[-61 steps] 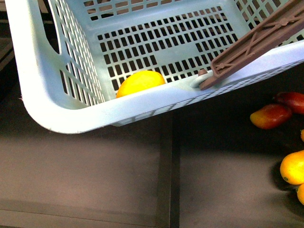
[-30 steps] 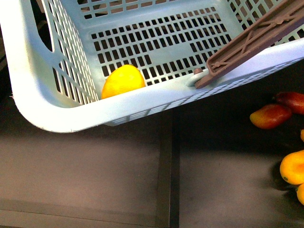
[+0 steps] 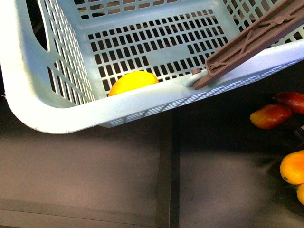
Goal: Pick lemon and mango into basket
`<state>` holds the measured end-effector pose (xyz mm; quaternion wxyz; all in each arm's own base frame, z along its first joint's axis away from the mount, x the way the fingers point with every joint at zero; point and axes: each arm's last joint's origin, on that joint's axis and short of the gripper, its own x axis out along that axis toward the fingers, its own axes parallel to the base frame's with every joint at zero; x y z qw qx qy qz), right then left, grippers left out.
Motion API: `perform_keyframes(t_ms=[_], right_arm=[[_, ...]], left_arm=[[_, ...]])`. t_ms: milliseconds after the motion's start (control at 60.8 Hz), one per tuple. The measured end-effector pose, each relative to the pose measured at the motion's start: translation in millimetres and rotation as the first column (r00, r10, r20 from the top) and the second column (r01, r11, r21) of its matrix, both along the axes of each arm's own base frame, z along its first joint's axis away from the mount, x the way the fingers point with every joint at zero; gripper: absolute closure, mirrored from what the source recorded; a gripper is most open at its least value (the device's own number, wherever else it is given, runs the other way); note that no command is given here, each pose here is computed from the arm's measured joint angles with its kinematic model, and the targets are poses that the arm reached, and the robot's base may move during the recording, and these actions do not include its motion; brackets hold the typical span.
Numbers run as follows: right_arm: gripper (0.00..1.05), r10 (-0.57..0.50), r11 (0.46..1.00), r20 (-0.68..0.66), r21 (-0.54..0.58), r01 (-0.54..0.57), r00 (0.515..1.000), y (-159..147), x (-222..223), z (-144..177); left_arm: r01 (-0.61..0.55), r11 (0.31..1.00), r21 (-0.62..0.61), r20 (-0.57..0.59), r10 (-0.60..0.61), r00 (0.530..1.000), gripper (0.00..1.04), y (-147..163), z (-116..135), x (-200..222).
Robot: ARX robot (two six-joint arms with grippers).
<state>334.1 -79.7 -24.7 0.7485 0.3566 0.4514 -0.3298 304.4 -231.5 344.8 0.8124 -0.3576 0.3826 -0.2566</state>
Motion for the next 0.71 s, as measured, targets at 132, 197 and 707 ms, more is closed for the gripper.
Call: perform_keyframes(t_ms=[132,197,707], right_arm=[[0.09,0.008,1.0,-0.009,-0.001,-0.008,1.0,3.9,11.0,-6.9],[0.09,0.013,1.0,-0.013,0.0,-0.013,1.0,5.5,15.3,-9.7],[0.43,0.038,0.999,-0.002,0.004,-0.038,0.999,8.3,20.3,-14.3]], left_arm=[[-0.001,1.0,0.0,0.0,0.001,1.0,0.99,0.0,0.0,0.0],[-0.001,1.0,0.001,0.0,0.001,1.0,0.99,0.0,0.0,0.0],[-0.001,1.0,0.0,0.0,0.001,1.0,0.99,0.0,0.0,0.0]])
